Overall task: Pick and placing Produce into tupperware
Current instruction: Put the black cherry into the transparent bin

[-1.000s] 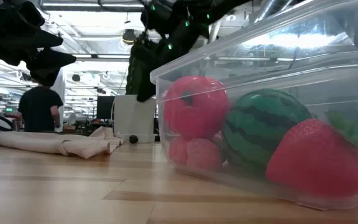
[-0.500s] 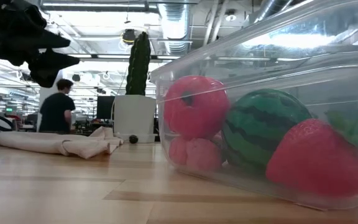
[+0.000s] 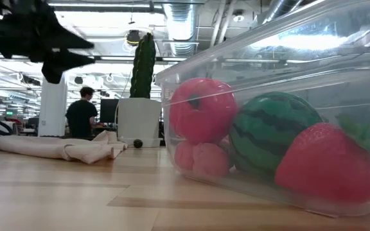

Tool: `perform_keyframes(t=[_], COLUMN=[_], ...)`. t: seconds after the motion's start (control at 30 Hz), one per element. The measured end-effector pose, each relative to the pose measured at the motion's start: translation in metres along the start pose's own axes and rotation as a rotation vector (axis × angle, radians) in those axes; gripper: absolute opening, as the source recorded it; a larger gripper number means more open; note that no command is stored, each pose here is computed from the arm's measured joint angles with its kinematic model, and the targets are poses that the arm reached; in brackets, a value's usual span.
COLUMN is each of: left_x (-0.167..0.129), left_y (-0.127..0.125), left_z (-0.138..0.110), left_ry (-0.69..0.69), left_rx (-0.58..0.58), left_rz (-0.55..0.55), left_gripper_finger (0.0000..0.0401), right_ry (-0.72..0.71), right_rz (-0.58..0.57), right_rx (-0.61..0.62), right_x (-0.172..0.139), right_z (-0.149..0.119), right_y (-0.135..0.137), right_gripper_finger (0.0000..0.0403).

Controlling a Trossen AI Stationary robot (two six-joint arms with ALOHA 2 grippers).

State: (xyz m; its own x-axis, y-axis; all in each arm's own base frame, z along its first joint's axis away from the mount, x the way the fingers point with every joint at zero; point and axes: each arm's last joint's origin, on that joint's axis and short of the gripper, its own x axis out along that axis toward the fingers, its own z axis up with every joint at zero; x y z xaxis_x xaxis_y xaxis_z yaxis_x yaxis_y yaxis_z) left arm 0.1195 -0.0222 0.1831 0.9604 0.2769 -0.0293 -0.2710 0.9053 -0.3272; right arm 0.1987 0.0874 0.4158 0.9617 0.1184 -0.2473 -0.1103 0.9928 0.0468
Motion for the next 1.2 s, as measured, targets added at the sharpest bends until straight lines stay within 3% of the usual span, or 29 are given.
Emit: perform_keyframes(t=[0.23,0.4,0.6,0.87,1.2], left_x=[0.02,0.045,0.086,0.139,0.163], left_y=[0.015,0.024,0.025,0.037,0.068], left_z=[0.005,0.012,0.02,0.01,-0.013], left_ry=[0.024,0.159,0.25,0.423,0.515], left_rx=[0.019,0.041,0.002,0.065,0.09], left_rz=[0.173,0.347,0.393,0.467,0.677], left_gripper_finger=[0.0195,0.0194,0.0194,0.0194,0.0194], right_ry=[-0.058,-0.111,-0.214,-0.216,-0.216], right_rz=[0.048,0.066,0.17,0.128,0.23], right_rx=[0.085,0.125,0.101,0.098,0.095], right_x=[-0.037,-0.051,-0.07,-0.08,-0.089], right_z=[-0.074,-0.108,-0.127,-0.155,-0.168], right_y=[0.009,0.011,0.017,0.025,0.039], right_gripper_finger=[0.0093,0.0093,0.0093,0.0093,0.0093])
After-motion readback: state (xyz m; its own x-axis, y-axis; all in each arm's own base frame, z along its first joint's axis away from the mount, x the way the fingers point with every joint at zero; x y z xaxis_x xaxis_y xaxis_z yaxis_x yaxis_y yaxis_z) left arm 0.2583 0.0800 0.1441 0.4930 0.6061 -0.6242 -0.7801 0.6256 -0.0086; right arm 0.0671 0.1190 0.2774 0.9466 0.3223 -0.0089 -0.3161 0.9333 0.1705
